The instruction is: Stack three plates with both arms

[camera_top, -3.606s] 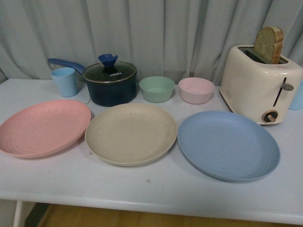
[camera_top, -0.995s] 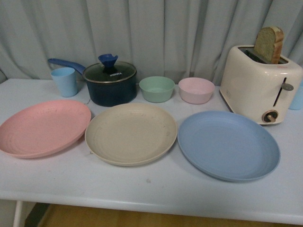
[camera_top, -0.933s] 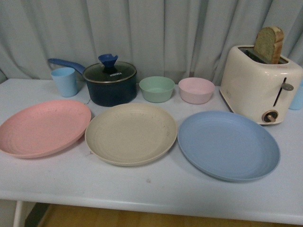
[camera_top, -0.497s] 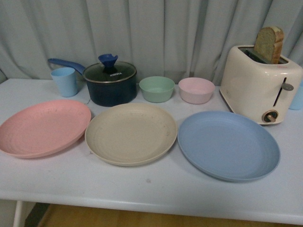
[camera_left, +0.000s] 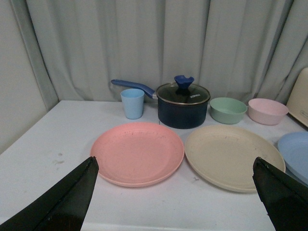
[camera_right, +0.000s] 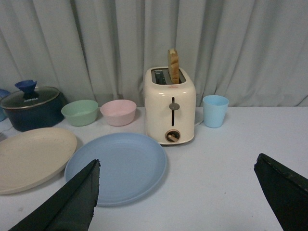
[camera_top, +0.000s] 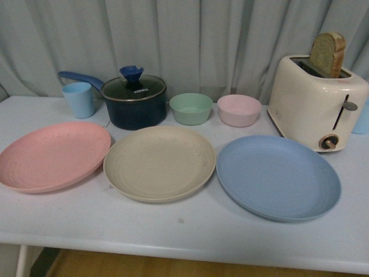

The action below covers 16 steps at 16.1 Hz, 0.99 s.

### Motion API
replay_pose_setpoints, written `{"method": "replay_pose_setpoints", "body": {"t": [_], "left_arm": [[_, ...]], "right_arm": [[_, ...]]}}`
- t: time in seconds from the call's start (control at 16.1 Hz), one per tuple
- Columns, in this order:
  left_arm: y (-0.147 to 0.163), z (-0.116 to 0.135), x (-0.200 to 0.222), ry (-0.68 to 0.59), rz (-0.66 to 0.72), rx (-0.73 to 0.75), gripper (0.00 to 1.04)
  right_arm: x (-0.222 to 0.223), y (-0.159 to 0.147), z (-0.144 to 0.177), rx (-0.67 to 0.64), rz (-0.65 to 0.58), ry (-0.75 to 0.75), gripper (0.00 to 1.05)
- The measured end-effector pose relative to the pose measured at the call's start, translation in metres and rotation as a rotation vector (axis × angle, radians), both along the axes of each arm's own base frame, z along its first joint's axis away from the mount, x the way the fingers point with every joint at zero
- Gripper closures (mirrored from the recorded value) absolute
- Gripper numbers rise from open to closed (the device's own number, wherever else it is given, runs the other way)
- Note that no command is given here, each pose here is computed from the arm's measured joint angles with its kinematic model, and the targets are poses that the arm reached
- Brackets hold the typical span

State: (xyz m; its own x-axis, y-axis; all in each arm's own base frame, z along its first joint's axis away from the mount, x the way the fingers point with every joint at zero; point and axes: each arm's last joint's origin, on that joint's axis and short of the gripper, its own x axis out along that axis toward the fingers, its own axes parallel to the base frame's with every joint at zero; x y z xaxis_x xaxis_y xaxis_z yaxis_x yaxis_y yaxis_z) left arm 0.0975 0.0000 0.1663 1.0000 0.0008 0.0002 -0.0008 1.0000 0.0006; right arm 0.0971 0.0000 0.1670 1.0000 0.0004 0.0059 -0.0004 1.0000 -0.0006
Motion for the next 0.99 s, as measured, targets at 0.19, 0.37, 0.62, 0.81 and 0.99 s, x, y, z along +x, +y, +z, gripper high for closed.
{"method": "replay_pose_setpoints", "body": {"t": [0.19, 0.37, 0.62, 0.81, 0.99], "left_arm": [[-0.004, 0.002, 0.001, 0.263, 0.142, -0.027, 0.07], [-0.005, 0.043, 0.027, 0.24, 0.375, -0.008, 0.07], [0.0, 0.059, 0.099, 0.214, 0.272, 0.01, 0.07], [0.008, 0.066, 0.18, 0.216, 0.197, 0.047, 0.07], [0.048, -0.003, 0.317, 0.534, 0.184, 0.083, 0.07]], "right_arm": [[0.0, 0.0, 0.0, 0.0, 0.0, 0.001, 0.06], [0.0, 0.0, 0.0, 0.0, 0.0, 0.001, 0.06], [0.0, 0.0, 0.0, 0.0, 0.0, 0.0, 0.06], [0.0, 0.0, 0.0, 0.0, 0.0, 0.0, 0.06], [0.0, 0.0, 0.0, 0.0, 0.0, 0.0, 0.06]]}}
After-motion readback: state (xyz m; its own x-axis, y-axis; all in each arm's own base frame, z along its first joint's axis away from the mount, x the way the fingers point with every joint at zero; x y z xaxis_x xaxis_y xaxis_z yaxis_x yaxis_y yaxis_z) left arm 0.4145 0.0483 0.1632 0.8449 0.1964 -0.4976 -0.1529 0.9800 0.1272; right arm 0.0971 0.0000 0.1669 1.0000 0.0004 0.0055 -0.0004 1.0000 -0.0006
